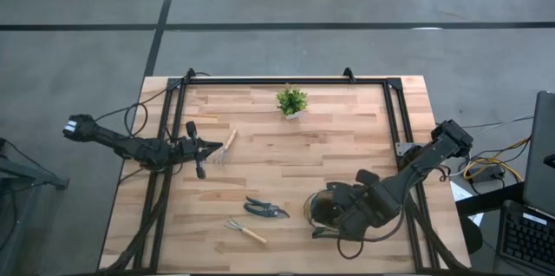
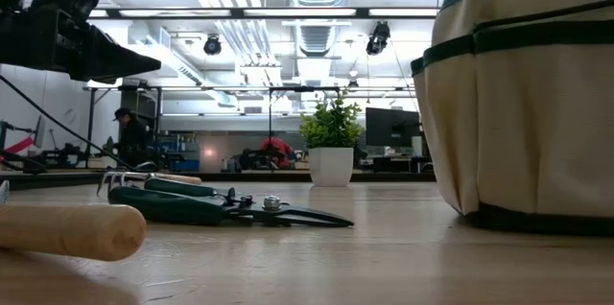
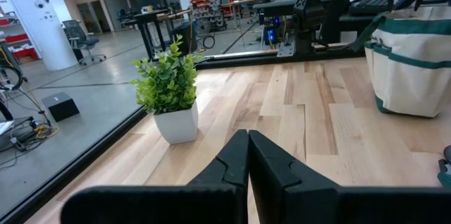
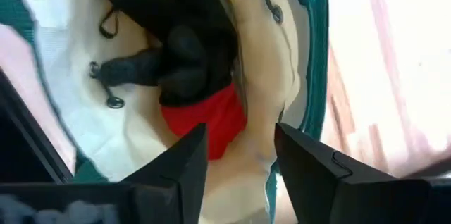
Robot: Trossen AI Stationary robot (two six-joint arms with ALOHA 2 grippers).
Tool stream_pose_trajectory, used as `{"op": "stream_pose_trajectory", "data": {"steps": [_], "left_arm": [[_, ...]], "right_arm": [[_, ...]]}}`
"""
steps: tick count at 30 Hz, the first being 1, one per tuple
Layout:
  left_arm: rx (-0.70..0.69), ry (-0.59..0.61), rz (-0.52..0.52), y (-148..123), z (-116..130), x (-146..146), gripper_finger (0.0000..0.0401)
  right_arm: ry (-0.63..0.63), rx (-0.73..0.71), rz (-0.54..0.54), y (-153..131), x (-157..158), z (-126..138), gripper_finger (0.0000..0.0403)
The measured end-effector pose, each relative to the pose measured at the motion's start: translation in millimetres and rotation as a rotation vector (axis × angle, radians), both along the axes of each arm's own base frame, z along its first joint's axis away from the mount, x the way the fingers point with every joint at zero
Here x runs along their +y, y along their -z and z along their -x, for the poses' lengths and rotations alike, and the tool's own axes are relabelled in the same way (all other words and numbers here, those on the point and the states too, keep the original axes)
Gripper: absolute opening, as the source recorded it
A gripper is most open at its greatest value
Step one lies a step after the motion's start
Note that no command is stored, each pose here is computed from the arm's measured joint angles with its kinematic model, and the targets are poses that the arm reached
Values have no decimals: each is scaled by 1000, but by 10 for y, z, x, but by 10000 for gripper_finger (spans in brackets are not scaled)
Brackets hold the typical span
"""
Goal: Pick & Place Garden tools in Gardening bag
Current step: Move the gardening bag to the middle of the table
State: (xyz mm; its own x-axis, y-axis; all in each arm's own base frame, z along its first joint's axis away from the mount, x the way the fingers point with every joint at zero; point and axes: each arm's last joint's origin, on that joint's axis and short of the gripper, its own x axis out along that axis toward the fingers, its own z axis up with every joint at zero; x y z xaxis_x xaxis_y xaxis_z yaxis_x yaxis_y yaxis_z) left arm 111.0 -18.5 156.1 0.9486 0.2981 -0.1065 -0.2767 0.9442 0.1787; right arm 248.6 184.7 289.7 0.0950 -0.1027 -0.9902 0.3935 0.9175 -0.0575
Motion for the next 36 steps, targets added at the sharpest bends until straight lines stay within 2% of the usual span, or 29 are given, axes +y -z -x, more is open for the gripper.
{"op": "stream_pose_trajectory", "data": {"steps": [8, 22, 27, 36], "left_arm": [[0, 0, 0, 0, 0, 0, 12], [0, 0, 0, 0, 0, 0, 12], [0, 0, 0, 0, 0, 0, 12], [0, 0, 0, 0, 0, 0, 12]], "right_arm": [[-122, -102, 178, -33, -49, -35, 180], [-147, -21, 248, 191, -195, -63, 174], [-171, -16, 232, 286, -219, -96, 136], [-237, -61, 211, 350, -351, -270, 17]]}}
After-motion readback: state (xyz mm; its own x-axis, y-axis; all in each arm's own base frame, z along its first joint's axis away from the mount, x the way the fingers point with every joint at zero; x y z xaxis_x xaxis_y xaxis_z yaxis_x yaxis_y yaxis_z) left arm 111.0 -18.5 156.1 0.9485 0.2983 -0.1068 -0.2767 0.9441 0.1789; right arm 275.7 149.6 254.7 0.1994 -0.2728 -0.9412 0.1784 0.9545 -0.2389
